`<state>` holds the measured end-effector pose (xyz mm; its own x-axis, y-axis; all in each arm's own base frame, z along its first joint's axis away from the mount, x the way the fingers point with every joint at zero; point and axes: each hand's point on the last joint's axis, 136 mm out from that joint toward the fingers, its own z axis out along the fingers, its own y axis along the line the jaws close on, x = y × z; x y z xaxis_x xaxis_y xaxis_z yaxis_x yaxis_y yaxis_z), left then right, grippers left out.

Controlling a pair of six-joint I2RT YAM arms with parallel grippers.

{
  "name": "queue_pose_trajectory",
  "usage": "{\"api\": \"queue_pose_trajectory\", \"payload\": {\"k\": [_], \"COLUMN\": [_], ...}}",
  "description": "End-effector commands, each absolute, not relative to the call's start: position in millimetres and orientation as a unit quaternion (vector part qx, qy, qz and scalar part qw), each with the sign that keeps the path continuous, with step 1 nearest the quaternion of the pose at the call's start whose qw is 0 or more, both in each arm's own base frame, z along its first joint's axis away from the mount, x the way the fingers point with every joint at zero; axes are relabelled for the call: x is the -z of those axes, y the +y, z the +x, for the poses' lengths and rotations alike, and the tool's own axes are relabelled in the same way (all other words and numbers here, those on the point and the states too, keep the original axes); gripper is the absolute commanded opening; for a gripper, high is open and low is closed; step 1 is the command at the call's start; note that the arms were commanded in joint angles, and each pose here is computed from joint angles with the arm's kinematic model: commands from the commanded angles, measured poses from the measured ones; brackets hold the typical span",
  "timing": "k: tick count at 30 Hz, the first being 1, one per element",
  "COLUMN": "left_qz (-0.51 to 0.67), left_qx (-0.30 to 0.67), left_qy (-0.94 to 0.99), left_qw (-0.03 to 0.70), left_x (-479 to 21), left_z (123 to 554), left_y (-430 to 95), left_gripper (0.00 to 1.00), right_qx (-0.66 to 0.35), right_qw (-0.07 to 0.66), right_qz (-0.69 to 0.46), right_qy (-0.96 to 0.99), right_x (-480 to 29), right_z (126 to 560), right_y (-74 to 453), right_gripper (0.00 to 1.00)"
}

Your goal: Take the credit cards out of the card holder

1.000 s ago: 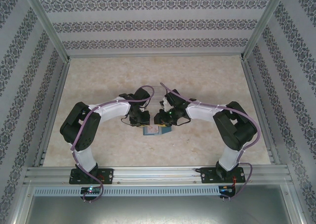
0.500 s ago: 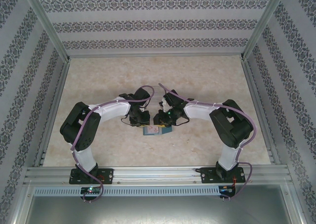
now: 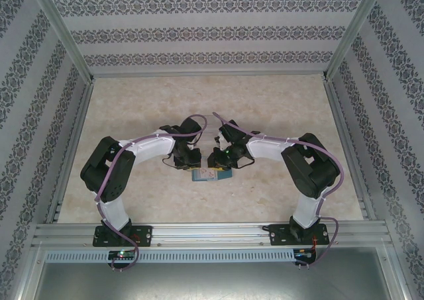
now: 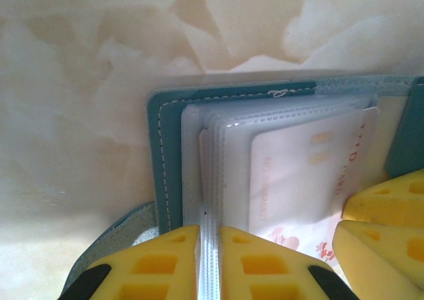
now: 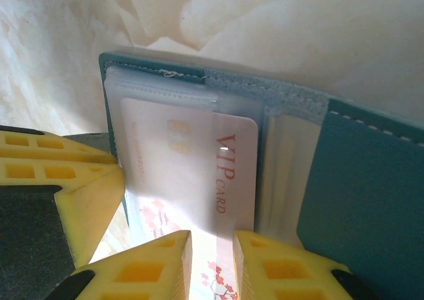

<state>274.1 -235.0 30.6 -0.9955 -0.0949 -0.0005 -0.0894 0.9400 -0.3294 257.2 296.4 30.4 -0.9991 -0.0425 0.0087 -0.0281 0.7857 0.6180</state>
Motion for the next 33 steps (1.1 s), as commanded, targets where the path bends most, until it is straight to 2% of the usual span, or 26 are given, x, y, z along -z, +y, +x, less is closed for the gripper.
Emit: {"api": "queue_pose_trajectory", "payload": {"k": [1,11,20,33], "left_qz": [-0.044,-0.042,-0.039,-0.032], "left_qx": [0.151,0.148,0.203,0.151], "left_qy": [0.988,0.988,0.978,0.988], "left_qw": [-0.001,0.005,0.016,-0.023], "left_x": [-29,-37,-59,-25], "left_z": [269,273,276,265], "left_y": [-227,-226,-247,-233], "left_gripper": [0.14,0.15,0.16,0.18], "right_qx": [0.317,0.330,0.333,0.338], "right_qw": [-0.003,-0.013,-0.008,0.007], "right_qz": [0.029,0.028,0.017,0.013], "right_qy": [-0.948,-0.943,-0.943,-0.941], "right_x": [-42,-57,-48,-31], "right_z": [257,259,262,265], "right_y": [295,294,289,284], "right_gripper": [0.25,0.25,0.25,0.29]}}
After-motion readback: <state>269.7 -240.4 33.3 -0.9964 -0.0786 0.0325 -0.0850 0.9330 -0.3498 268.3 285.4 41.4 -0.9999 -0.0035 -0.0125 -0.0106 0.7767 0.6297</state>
